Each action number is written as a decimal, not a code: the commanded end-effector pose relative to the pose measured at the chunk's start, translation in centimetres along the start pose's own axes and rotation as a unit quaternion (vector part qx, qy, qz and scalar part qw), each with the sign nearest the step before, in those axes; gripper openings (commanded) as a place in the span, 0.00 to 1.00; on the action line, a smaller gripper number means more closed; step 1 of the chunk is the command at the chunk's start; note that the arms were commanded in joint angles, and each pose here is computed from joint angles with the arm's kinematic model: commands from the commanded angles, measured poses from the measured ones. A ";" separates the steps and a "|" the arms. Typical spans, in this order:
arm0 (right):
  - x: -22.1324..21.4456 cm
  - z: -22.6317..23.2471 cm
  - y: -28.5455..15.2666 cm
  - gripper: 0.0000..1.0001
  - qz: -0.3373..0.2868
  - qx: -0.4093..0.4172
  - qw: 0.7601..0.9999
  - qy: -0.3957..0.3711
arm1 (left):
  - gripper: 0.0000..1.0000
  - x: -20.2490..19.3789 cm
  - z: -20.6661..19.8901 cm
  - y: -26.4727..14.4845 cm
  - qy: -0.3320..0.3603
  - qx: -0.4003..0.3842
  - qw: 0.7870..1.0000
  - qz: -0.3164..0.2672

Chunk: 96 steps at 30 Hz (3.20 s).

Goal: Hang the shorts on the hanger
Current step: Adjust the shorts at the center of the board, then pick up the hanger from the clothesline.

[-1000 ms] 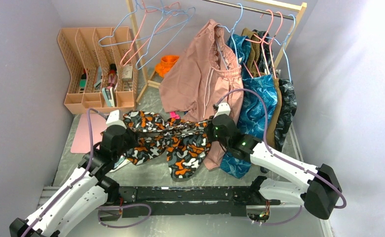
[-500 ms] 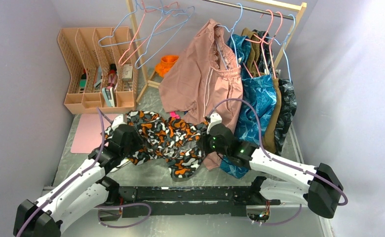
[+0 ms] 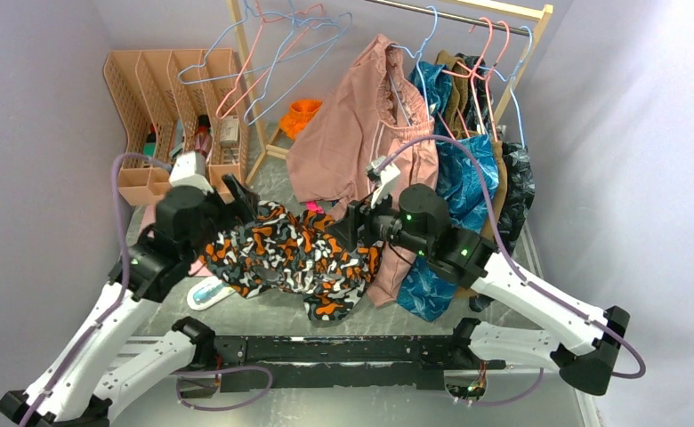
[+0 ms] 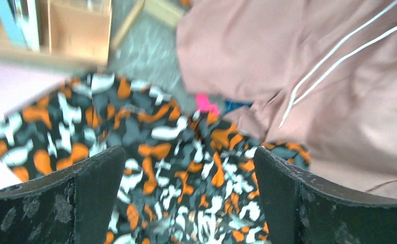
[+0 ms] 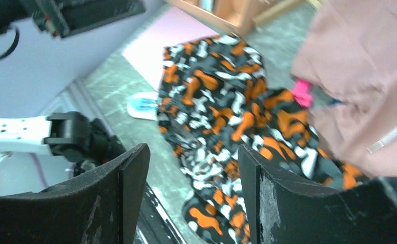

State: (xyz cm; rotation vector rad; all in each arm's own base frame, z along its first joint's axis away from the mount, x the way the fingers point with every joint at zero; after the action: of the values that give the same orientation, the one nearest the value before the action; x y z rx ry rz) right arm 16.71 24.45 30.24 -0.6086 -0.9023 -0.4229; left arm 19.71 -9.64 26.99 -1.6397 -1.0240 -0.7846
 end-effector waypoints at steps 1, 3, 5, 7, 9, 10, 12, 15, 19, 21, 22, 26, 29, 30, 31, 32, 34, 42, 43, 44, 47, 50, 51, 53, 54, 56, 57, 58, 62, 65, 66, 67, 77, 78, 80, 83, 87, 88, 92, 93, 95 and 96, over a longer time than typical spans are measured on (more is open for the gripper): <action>-1.8 3.0 1.4 0.68 0.023 0.098 0.994 -0.036 | 0.99 6.8 -1.1 -1.9 0.136 -0.020 0.987 -0.083; -3.6 3.5 2.6 0.68 0.030 0.094 0.994 -0.045 | 0.98 10.0 -2.5 -2.0 0.168 -0.034 0.977 -0.124; -5.3 3.6 3.9 0.68 0.048 0.081 0.994 -0.054 | 0.98 12.0 -4.2 -0.6 0.200 -0.051 0.971 -0.124; -6.8 3.4 4.6 0.67 0.066 0.074 0.993 -0.064 | 0.96 14.1 -6.1 0.6 0.214 -0.083 0.966 -0.118; -8.0 2.8 4.9 0.66 0.073 0.065 0.993 -0.072 | 0.94 16.2 -7.8 1.7 0.209 -0.108 0.965 -0.117; -8.5 2.3 5.0 0.66 0.074 0.057 0.993 -0.073 | 0.93 17.0 -8.4 2.3 0.206 -0.118 0.964 -0.117; -9.3 1.7 4.8 0.66 0.078 0.053 0.993 -0.071 | 0.92 18.4 -9.2 3.1 0.199 -0.131 0.963 -0.124; -9.9 1.2 4.2 0.65 0.078 0.047 0.994 -0.062 | 0.92 19.7 -9.6 4.2 0.194 -0.141 0.962 -0.132; -10.3 0.0 2.9 0.64 0.060 0.025 0.996 -0.059 | 0.91 20.2 -9.3 5.5 0.204 -0.145 0.959 -0.134; -10.4 -0.3 2.3 0.64 0.056 0.021 0.996 -0.060 | 0.90 20.2 -8.8 6.2 0.205 -0.142 0.959 -0.133; -10.4 -0.4 2.1 0.64 0.054 0.020 0.996 -0.061 | 0.90 20.3 -8.6 6.5 0.204 -0.141 0.960 -0.132; -10.1 -1.0 1.2 0.63 0.035 0.008 0.998 -0.057 | 0.87 20.8 -8.3 8.0 0.205 -0.147 0.961 -0.118; -9.8 -1.4 0.6 0.63 0.011 0.001 0.999 -0.049 | 0.85 21.0 -7.7 9.1 0.214 -0.139 0.961 -0.107; -9.7 -1.5 0.4 0.63 0.006 0.000 0.999 -0.047 | 0.85 21.0 -7.4 9.6 0.216 -0.138 0.961 -0.103; -9.6 -1.5 0.2 0.63 0.001 0.000 0.999 -0.045 | 0.85 20.9 -7.2 10.0 0.217 -0.139 0.961 -0.100; -9.5 -1.6 0.0 0.63 -0.002 0.000 0.999 -0.044 | 0.86 20.6 -6.9 10.4 0.220 -0.145 0.960 -0.095; -9.4 -1.8 -0.2 0.63 -0.004 -0.006 0.999 -0.044 | 0.85 20.0 -6.7 11.1 0.231 -0.159 0.956 -0.090; -9.6 -2.4 -0.6 0.62 -0.006 -0.021 0.999 -0.047 | 0.73 18.0 -7.3 12.9 0.240 -0.231 0.940 -0.070; -9.6 -2.4 -0.7 0.62 -0.006 -0.021 0.999 -0.047 | 0.70 17.8 -7.4 13.1 0.238 -0.238 0.939 -0.069; -9.5 -2.4 -0.7 0.62 -0.007 -0.022 0.999 -0.046 | 0.66 17.7 -7.5 13.2 0.236 -0.241 0.939 -0.067; -9.5 -2.4 -0.9 0.61 -0.010 -0.022 0.999 -0.044 | 0.55 17.6 -7.6 13.6 0.234 -0.245 0.939 -0.064; -9.6 -2.6 -1.0 0.61 -0.012 -0.022 0.999 -0.041 | 0.43 17.7 -7.7 13.7 0.233 -0.248 0.938 -0.066; -9.7 -2.6 -1.1 0.60 -0.011 -0.023 0.999 -0.041 | 0.40 17.8 -7.8 13.7 0.232 -0.248 0.938 -0.067; -9.7 -2.7 -1.1 0.60 -0.010 -0.024 0.999 -0.042 | 0.36 18.1 -7.8 13.6 0.231 -0.246 0.939 -0.073; -9.7 -2.7 -1.1 0.60 -0.011 -0.025 0.999 -0.043 | 0.33 18.1 -7.8 13.5 0.230 -0.246 0.938 -0.076; -9.8 -2.8 -1.1 0.59 -0.010 -0.027 0.999 -0.043 | 0.27 18.2 -7.9 13.4 0.229 -0.250 0.937 -0.080; -9.8 -2.8 -1.1 0.59 -0.009 -0.027 0.999 -0.043 | 0.25 18.2 -8.0 13.3 0.228 -0.253 0.937 -0.081; -9.9 -2.9 -1.1 0.59 -0.010 -0.028 0.999 -0.044 | 0.22 18.2 -8.1 13.3 0.227 -0.257 0.936 -0.081; -9.9 -3.0 -1.0 0.59 -0.011 -0.030 0.999 -0.043 | 0.17 18.2 -8.3 13.1 0.228 -0.269 0.931 -0.089; -10.0 -3.1 -0.9 0.58 -0.009 -0.032 0.998 -0.044 | 0.16 18.2 -8.4 13.1 0.228 -0.273 0.930 -0.096; -10.1 -3.1 -0.9 0.58 -0.009 -0.033 0.998 -0.044 | 0.15 18.1 -8.5 13.2 0.228 -0.276 0.929 -0.096; -10.1 -3.1 -0.9 0.58 -0.009 -0.033 0.998 -0.044 | 0.15 18.0 -8.5 13.3 0.228 -0.279 0.928 -0.096; -10.3 -3.4 -0.7 0.57 -0.007 -0.041 0.998 -0.049 | 0.07 18.1 -9.2 13.2 0.229 -0.309 0.913 -0.137; -10.4 -3.4 -0.7 0.57 -0.006 -0.042 0.998 -0.050 | 0.07 18.0 -9.2 13.1 0.229 -0.311 0.911 -0.144; -10.4 -3.5 -0.7 0.57 -0.006 -0.044 0.998 -0.050 | 0.07 18.1 -9.2 12.9 0.233 -0.311 0.907 -0.163; -10.5 -3.6 -0.7 0.57 -0.006 -0.046 0.998 -0.051 | 0.07 18.4 -9.0 12.3 0.233 -0.303 0.903 -0.197; -10.5 -3.7 -0.7 0.56 -0.006 -0.048 0.998 -0.051 | 0.07 18.8 -8.9 11.7 0.229 -0.296 0.898 -0.231; -10.5 -3.7 -0.7 0.56 -0.004 -0.049 0.997 -0.052 | 0.07 18.8 -9.0 11.7 0.228 -0.297 0.897 -0.237; -10.5 -3.7 -0.6 0.56 -0.002 -0.050 0.997 -0.053 | 0.07 18.9 -9.0 11.9 0.219 -0.297 0.895 -0.250; -10.6 -3.7 -0.6 0.56 -0.001 -0.051 0.997 -0.053 | 0.07 18.9 -9.0 12.0 0.217 -0.296 0.895 -0.253; -10.6 -3.7 -0.6 0.56 -0.001 -0.052 0.997 -0.053 | 0.07 18.7 -9.1 12.2 0.214 -0.298 0.894 -0.257; -10.5 -3.7 -0.6 0.56 -0.001 -0.053 0.997 -0.053 | 0.07 18.6 -9.1 12.3 0.212 -0.299 0.893 -0.260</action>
State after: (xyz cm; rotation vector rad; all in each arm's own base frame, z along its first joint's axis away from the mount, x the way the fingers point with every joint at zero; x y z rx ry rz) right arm 12.62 22.67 20.25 -0.7168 -0.9808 -0.4335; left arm 38.59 -15.50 38.24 -1.6508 -0.8281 -1.7752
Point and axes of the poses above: each gripper's point midway between its finger pads, its own y axis out along the fingers, its own z axis along the line the jaws close on, x = y × z, the point moved 6 cm from there along -y, back along the fingers, and after that the axes turned 11 degrees about y, right-handed, at the moved point
